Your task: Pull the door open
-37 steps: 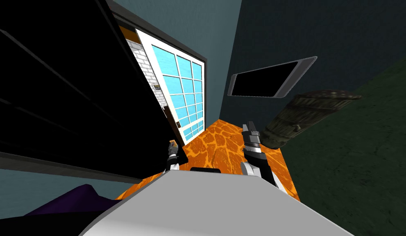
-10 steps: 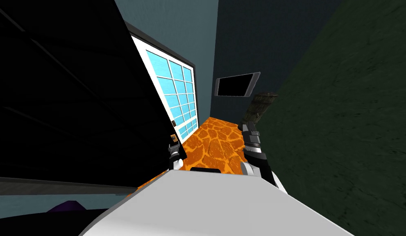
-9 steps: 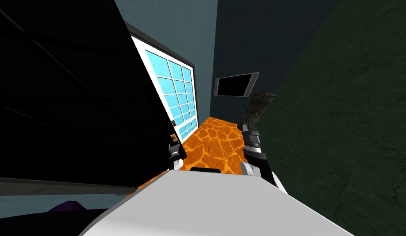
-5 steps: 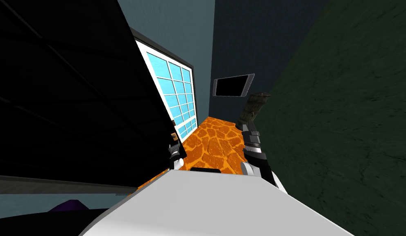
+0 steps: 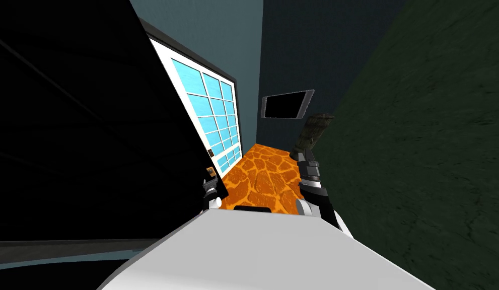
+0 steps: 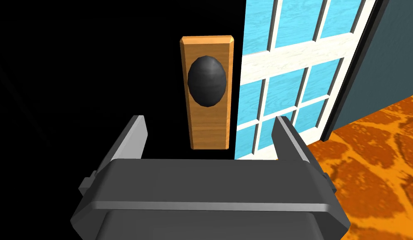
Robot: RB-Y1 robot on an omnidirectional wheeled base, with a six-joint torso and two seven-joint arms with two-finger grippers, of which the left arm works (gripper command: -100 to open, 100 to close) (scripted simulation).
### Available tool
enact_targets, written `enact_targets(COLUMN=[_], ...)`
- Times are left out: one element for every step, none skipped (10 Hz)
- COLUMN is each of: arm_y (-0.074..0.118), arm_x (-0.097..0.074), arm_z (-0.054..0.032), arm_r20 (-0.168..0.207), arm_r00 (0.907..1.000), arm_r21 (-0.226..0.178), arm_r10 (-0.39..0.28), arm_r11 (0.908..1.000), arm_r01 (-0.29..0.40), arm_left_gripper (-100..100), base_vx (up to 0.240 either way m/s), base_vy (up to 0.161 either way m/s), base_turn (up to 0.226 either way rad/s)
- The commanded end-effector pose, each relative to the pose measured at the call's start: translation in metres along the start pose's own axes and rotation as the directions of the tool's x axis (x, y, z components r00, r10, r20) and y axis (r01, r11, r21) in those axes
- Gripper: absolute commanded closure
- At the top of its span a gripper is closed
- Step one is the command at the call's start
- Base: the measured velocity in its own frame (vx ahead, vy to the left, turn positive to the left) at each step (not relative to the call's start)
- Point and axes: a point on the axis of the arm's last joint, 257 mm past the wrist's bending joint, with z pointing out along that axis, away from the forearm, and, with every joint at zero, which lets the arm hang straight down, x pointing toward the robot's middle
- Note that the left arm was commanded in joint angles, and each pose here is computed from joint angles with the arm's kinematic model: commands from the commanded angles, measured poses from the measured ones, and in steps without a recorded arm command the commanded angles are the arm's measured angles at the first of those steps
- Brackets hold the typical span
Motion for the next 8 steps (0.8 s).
enact_targets(arm_y=[-0.015,-0.022,-0.029,-0.044,-0.051,-0.058,-0.070,-0.080], arm_x=[-0.002,-0.002,-0.002,-0.003,-0.003,-0.002,-0.002,-0.002], arm_z=[0.0007,0.0010,0.0012,0.0016,0.0017,0.0018,0.0020,0.0021], arm_r20=[-0.001,-0.002,-0.002,-0.002,-0.003,-0.003,-0.003,-0.003], arm_r00=[1.0000,1.0000,1.0000,1.0000,1.0000,1.0000,1.0000,1.0000], arm_r21=[0.004,0.006,0.008,0.011,0.012,0.013,0.015,0.017], arm_r10=[-0.001,-0.001,-0.002,-0.002,-0.002,-0.002,-0.003,-0.003], arm_r11=[1.0000,1.0000,1.0000,0.9999,0.9999,0.9999,0.9999,0.9999], arm_r01=[0.001,0.001,0.002,0.002,0.002,0.002,0.003,0.003], arm_left_gripper=[-100,-100,-100,-100,-100,-100,-100,-100], base_vx=[0.121,0.124,0.098,0.127,0.124,0.105,0.122,0.178], base_vy=[-0.012,-0.010,0.002,-0.009,-0.005,0.000,-0.001,0.015], base_turn=[-0.027,-0.018,-0.014,-0.029,-0.018,-0.014,-0.019,-0.028])
